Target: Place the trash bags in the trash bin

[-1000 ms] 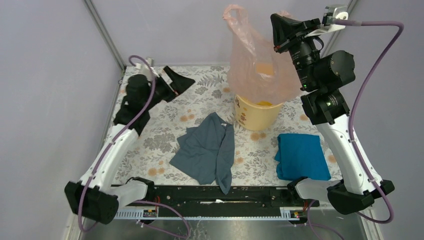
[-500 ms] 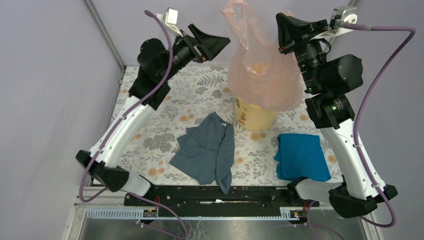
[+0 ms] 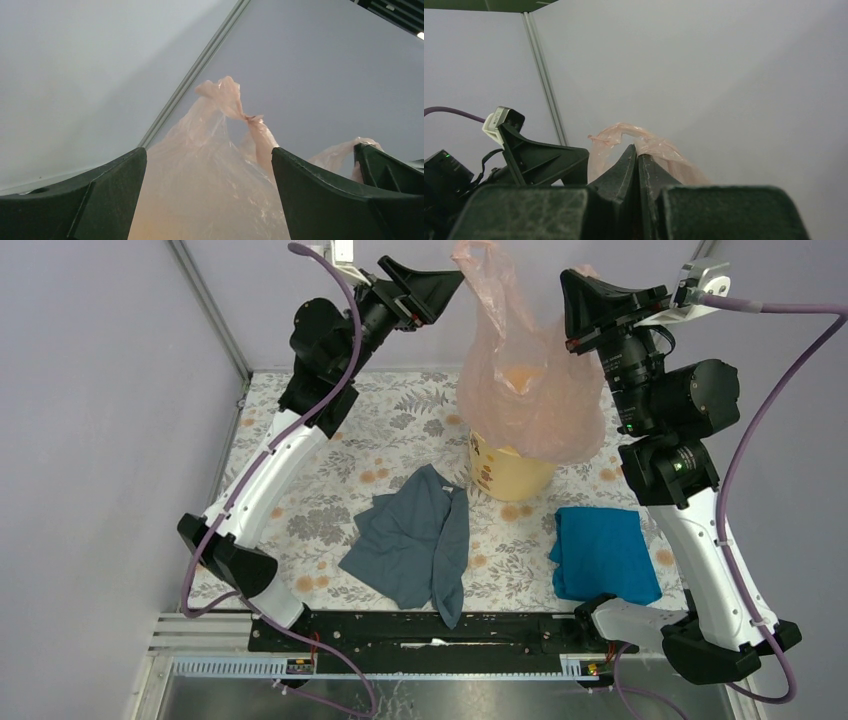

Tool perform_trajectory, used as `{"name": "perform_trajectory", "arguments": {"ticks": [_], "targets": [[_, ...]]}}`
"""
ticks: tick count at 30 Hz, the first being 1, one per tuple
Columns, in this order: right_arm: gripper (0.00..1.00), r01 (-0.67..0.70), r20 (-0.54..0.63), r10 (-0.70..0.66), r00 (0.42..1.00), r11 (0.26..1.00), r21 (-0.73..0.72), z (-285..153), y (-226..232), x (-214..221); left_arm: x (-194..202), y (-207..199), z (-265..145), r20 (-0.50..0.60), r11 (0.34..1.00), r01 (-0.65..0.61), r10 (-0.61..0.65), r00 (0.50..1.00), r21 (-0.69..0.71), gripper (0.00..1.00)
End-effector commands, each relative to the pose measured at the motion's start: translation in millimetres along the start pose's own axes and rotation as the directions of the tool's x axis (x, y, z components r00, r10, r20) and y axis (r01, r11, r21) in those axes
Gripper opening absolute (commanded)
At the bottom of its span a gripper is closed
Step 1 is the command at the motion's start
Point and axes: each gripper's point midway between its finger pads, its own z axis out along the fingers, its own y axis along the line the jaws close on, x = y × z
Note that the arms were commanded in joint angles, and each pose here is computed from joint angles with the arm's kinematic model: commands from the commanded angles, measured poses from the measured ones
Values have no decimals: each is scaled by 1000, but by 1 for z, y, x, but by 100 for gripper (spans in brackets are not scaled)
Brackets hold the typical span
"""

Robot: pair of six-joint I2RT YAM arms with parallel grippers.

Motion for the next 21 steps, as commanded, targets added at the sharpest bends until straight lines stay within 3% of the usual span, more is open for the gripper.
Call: {"name": "perform_trajectory", "arguments": {"ticks": [1, 6, 14, 21], "targets": [[8, -6, 46, 7, 999, 1000, -19, -2, 5, -15, -52, -36, -27, 197, 998, -16, 2, 980, 67, 99], [8, -2, 45, 3, 999, 1000, -20, -2, 5, -14, -59, -51, -32, 226, 991, -44, 14, 974, 126, 99], [8, -10, 42, 10, 999, 1000, -19, -6, 5, -12, -29, -41, 5, 137, 996, -18, 5, 991, 92, 97], [8, 28, 63, -28, 998, 1000, 5, -12, 0, -21, -9, -46, 30, 68, 990, 49, -58, 996, 136, 50]]}}
